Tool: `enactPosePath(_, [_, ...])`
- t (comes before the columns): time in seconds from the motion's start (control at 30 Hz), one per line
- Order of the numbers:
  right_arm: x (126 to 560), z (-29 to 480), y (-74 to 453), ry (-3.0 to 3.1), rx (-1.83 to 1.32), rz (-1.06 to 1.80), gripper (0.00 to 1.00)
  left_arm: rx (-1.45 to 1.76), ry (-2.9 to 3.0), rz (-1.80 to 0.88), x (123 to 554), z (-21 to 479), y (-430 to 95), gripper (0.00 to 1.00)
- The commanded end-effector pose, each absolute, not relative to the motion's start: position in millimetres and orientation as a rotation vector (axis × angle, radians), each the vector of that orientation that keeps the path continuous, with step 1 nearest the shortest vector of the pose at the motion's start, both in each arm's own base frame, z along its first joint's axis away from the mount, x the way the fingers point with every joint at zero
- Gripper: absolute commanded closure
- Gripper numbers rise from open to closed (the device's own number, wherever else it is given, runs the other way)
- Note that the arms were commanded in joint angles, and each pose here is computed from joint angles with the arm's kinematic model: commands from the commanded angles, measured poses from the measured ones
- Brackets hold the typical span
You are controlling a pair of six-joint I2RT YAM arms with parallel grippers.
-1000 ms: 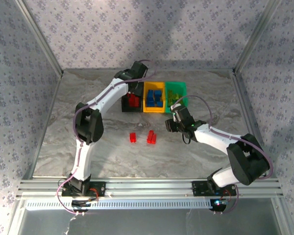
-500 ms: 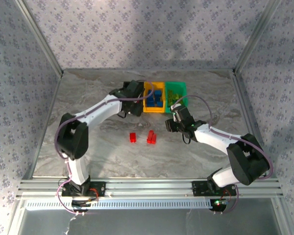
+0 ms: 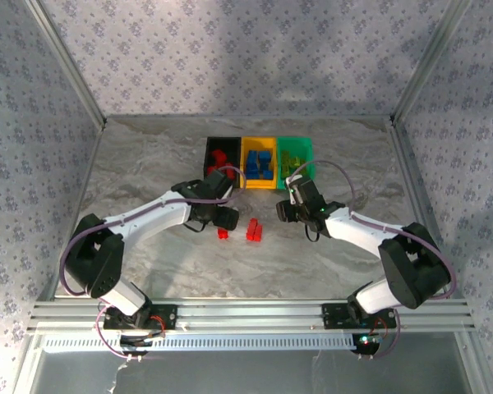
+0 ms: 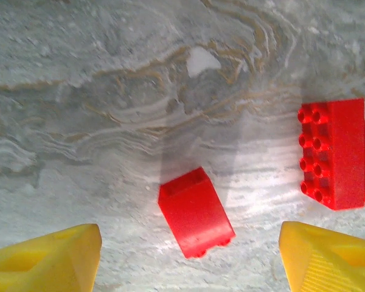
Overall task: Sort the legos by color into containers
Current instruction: Pick up the lego from the center of the table.
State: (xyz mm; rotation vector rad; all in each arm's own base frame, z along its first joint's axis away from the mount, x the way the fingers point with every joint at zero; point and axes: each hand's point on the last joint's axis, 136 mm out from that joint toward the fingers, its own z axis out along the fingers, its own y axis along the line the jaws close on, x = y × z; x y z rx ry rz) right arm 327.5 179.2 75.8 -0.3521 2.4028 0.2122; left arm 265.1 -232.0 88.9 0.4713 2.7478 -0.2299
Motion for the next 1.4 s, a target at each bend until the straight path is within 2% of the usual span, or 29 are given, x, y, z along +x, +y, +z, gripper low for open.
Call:
enactPosePath(0.0, [330.1, 76.1, 181.0, 2.412, -0.344, 0.217, 0.41, 0.475, 2.794, -0.264, 250.7, 82.6, -240.8, 0.24])
enactPosePath(0.3, [329.5, 75.4, 182.7, 2.415, -0.348, 0.220, 0.41, 0.458, 2.867, -0.245, 239.4, 55.9, -247.5, 0.27])
enactPosePath(0.8, [328.5, 74.3, 185.9, 2.417, -0.362, 0.211, 0.41, 0.410, 2.922, -0.059, 237.0, 23.6, -229.9, 0.33])
enactPosePath(0.87, [328.1, 75.4, 187.9, 2.409, -0.366, 0.215, 0.41, 0.406, 2.920, -0.024, 239.8, 21.8, -227.7, 0.43])
enactPosePath(0.97, [328.2, 73.8, 187.8, 2.417, -0.370, 0.207, 0.41, 0.402, 2.906, 0.022, 246.3, 21.6, -225.8, 0.46])
enactPosePath(1.13, [327.7, 74.8, 190.4, 2.410, -0.375, 0.211, 0.41, 0.405, 2.917, 0.034, 250.6, 19.8, -230.7, 0.67])
enactPosePath(1.37, [328.2, 73.8, 192.3, 2.410, -0.379, 0.215, 0.41, 0.402, 2.902, 0.040, 251.6, 26.1, -229.0, 0.79])
